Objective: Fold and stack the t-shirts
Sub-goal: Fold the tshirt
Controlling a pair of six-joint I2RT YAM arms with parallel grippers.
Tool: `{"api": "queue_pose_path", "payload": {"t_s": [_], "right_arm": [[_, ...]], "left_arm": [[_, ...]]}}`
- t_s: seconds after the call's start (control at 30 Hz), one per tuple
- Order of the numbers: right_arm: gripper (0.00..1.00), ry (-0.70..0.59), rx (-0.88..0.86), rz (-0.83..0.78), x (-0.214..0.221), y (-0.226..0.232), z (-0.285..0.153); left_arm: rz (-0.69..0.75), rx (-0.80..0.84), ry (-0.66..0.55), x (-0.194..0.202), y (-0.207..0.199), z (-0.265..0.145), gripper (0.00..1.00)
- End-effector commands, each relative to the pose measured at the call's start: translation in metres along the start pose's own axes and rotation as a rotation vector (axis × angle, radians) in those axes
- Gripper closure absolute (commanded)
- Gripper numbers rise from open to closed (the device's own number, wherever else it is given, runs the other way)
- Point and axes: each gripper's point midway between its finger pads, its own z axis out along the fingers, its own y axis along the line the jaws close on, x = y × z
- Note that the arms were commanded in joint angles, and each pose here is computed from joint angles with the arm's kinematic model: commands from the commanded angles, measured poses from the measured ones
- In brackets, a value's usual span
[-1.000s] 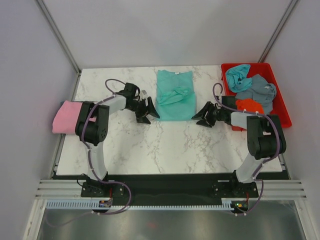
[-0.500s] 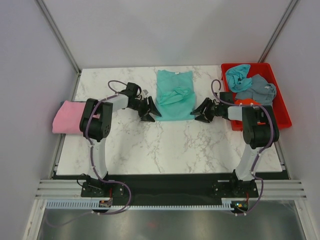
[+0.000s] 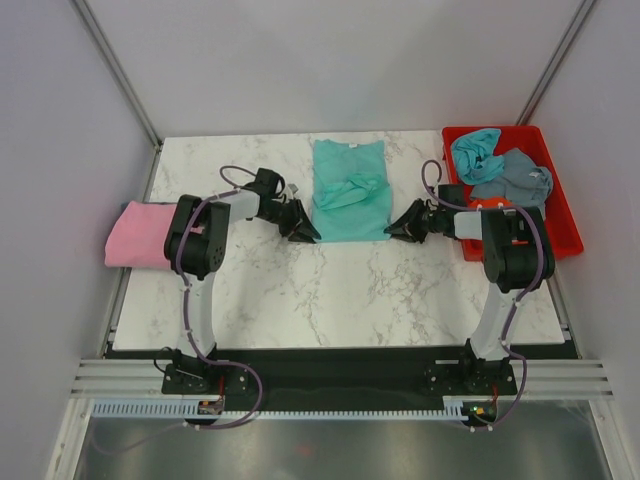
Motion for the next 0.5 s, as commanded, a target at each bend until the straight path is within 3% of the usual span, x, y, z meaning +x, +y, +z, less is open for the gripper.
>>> {"api": "queue_pose_path", "payload": {"t_s": [0.0,0.13,0.2,0.47], "right_arm": [[0.74,-0.021,0.016,-0.009,-0.003,-0.007,0.004],[0.94,-0.026,-0.003,-0.029,-0.001,0.001,-0.002],[0.98,-0.037,-0.021,-0.045,-0.002,0.01,-0.007],[1.0,-0.084,-0.102,-0.1,-0.001,0.048,-0.038]], "left_arm": [[-0.017,-0.033,-0.005,-0.001,0.011,0.012,0.69],[-0.001,-0.018,-0.013,-0.001,0.005,0.01,0.85],[0.006,-0.012,-0.02,0.001,0.001,0.005,0.96],[0.085,0.052,-0.068,0.012,-0.037,-0.027,0.98]]}}
